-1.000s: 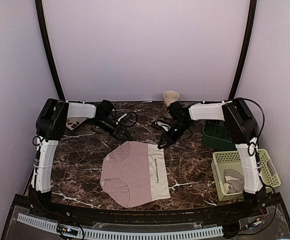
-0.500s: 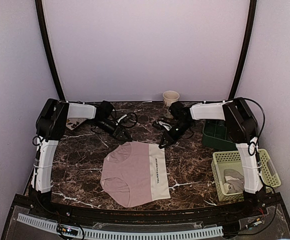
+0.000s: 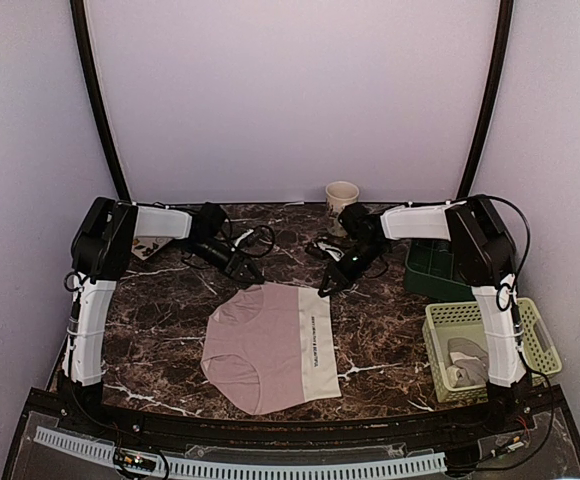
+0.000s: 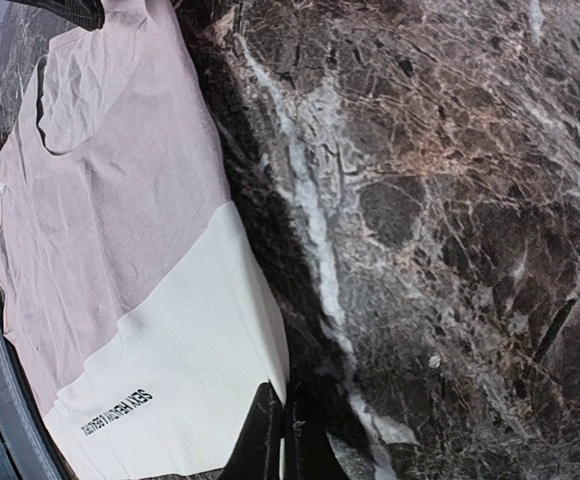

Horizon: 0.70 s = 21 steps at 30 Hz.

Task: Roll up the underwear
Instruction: Pick up the underwear from the center of the board.

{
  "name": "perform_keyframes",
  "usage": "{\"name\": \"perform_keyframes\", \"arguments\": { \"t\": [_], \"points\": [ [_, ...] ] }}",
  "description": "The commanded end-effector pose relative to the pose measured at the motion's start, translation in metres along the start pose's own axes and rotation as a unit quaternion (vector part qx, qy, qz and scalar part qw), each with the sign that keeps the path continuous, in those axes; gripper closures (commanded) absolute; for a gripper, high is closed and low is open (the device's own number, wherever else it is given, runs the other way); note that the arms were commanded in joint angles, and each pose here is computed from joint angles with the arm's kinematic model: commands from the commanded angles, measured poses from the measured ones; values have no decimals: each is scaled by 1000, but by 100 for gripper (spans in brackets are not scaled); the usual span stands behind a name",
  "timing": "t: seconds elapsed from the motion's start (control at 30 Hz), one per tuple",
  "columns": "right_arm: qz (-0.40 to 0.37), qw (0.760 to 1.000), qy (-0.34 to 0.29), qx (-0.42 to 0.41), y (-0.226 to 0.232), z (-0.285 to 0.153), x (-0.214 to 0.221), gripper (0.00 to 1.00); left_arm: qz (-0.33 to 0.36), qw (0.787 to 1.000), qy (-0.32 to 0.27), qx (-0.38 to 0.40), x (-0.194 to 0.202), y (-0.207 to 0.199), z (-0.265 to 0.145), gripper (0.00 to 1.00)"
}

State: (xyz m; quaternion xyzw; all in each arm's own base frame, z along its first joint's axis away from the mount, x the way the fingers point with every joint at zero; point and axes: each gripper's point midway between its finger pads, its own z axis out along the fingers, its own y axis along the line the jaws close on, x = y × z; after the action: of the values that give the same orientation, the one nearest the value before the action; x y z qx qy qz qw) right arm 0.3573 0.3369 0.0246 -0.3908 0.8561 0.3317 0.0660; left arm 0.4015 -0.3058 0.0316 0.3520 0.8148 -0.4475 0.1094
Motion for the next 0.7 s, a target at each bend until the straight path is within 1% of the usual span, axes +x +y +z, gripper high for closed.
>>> {"name": "perform_keyframes", "arguments": {
  "t": [0.0, 0.07, 0.2, 0.27, 0.3, 0.37, 0.4, 0.53, 0.67],
  "points": [
    [17, 1000, 11, 9, -7, -3, 10, 100, -50, 996, 61, -43, 49, 26, 9, 59],
    [16, 1000, 10, 8, -6, -2, 9, 100, -48, 996, 60, -47, 49, 29, 8, 60],
    [18, 1000, 9, 9, -8, -2, 8, 100, -39, 997, 49, -49, 40, 29, 7, 71],
    [19, 1000, 8, 11, -8, -2, 7, 100, -33, 997, 47, -55, 35, 30, 5, 80],
    [20, 1000, 6, 13, -10, -3, 5, 100, -28, 997, 44, -58, 30, 31, 3, 87],
    [21, 1000, 0, 24, -14, -7, 2, 100, -19, 997, 34, -61, 18, 30, 0, 96],
    [21, 999, -6, 31, -17, -10, -2, 100, -13, 997, 27, -66, 10, 30, -2, 100],
    [20, 998, -36, 55, -25, -29, -20, 100, 17, 996, -4, -82, -26, 29, -14, 100],
    [1, 995, -61, 75, -23, -48, -43, 100, 37, 995, -23, -92, -50, 24, -30, 100]
  ]
}}
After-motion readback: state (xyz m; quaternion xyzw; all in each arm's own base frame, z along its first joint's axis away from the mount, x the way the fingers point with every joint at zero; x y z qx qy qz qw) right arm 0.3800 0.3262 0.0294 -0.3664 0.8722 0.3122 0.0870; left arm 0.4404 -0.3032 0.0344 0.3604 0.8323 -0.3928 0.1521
